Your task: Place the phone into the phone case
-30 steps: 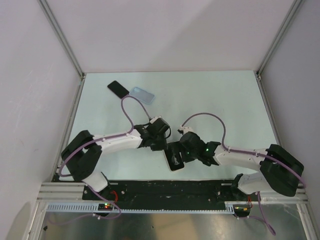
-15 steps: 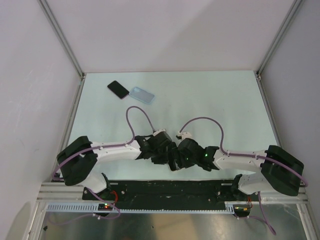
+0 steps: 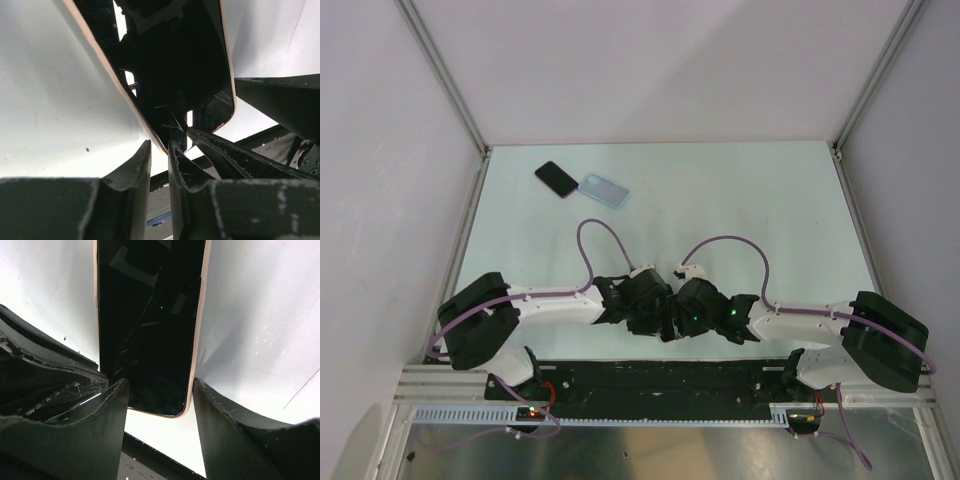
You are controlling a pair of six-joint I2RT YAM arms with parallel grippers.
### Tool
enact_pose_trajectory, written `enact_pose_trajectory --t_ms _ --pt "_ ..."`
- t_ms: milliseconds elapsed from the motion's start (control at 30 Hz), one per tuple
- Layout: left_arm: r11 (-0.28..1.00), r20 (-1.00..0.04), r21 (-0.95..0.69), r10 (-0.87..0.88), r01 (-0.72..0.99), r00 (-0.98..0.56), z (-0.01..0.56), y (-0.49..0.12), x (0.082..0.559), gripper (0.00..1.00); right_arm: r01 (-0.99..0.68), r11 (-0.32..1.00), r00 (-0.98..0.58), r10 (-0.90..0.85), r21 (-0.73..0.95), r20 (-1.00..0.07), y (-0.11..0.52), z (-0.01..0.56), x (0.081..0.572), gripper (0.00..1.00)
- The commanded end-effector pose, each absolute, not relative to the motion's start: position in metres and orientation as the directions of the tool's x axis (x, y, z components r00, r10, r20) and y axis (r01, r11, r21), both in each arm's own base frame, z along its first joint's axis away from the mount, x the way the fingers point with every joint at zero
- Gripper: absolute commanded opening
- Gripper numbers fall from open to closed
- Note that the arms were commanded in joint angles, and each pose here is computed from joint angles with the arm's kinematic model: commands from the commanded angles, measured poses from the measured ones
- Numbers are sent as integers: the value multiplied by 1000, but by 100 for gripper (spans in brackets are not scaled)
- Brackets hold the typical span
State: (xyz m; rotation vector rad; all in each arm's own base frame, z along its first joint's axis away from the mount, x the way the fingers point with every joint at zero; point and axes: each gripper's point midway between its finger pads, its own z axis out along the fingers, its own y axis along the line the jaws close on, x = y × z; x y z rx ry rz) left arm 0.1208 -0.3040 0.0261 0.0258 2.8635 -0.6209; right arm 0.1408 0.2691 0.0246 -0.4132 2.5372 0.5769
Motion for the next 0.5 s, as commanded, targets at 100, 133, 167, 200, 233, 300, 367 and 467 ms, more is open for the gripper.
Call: enact_pose_trajectory --t_ms 100,133,167,200,233,300,367,467 --pt "930 -138 -362 16 66 -990 4 -303 96 21 -382 867 -866 -214 320 -453 262 2 120 57" --pt "933 -131 -355 16 62 -991 1 -302 94 20 -382 867 -866 -215 320 -452 263 2 119 57" --pt "936 -127 -347 16 59 -992 -2 -300 93 18 -384 866 -866 -217 321 -451 263 1 118 57" --pt "939 -123 -339 15 56 -992 -4 -298 92 17 -384 866 -867 -217 322 -449 263 1 118 57" --pt "942 -120 -330 14 53 -993 -7 -295 91 16 -384 865 -867 -217 323 -447 262 0 117 57" --pt "949 -116 -312 13 48 -993 -12 -289 89 14 -382 865 -869 -217 325 -445 262 -1 116 57" --pt "955 -115 -294 11 45 -993 -16 -284 89 12 -380 867 -871 -217 324 -442 261 -3 115 57" --pt "956 -133 -287 15 53 -991 -15 -285 93 10 -371 870 -872 -205 326 -445 261 -3 116 60"
